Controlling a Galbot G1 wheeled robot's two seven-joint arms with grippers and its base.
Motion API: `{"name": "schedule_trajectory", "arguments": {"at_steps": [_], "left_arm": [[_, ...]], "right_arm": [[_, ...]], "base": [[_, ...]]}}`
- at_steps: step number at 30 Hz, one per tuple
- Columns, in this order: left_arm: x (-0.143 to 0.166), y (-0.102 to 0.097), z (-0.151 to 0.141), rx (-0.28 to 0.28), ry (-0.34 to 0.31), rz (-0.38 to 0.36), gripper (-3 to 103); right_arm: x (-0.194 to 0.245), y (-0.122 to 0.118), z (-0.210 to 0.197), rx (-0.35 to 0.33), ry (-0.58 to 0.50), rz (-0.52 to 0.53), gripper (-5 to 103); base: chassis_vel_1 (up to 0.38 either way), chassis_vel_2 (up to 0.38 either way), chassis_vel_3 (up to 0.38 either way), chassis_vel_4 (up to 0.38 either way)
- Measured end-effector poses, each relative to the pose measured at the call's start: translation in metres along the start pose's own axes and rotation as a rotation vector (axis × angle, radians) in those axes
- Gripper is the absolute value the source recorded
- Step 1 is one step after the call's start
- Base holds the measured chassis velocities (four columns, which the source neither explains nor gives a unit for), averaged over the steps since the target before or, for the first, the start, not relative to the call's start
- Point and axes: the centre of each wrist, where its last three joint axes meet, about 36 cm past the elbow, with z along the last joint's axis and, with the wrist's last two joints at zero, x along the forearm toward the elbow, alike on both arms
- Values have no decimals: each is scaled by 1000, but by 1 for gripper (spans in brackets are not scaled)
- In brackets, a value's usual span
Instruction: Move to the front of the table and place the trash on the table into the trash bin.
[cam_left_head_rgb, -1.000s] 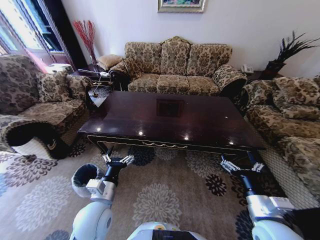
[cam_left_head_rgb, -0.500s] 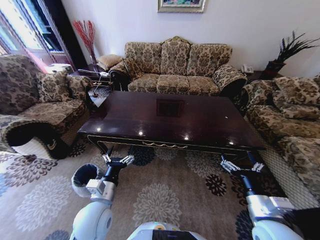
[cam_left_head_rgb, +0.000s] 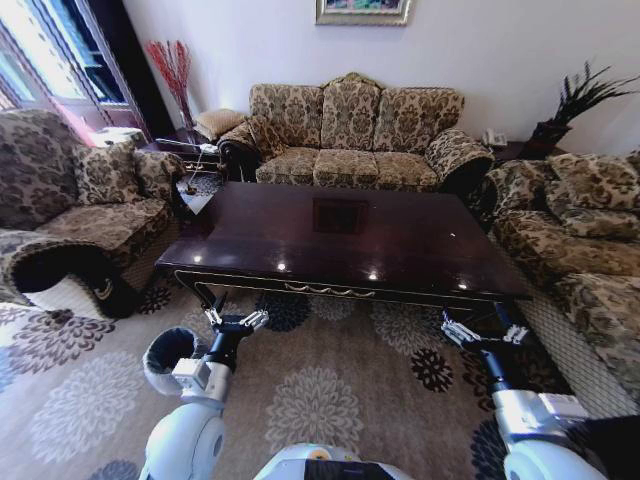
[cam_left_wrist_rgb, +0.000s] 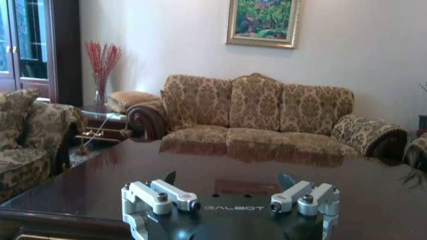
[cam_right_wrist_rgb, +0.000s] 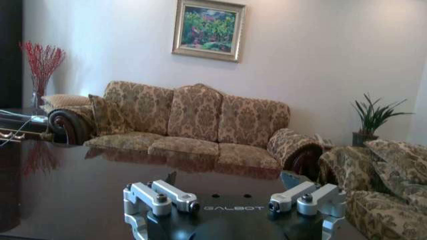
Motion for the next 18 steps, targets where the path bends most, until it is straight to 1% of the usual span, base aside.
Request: {"name": "schedule_trajectory", "arguments": {"at_steps": [18], "left_arm": [[0, 0, 0, 0, 0, 0, 100]], "right_arm": [[0, 0, 0, 0, 0, 0, 100]], "base": [[0, 0, 0, 0]]}}
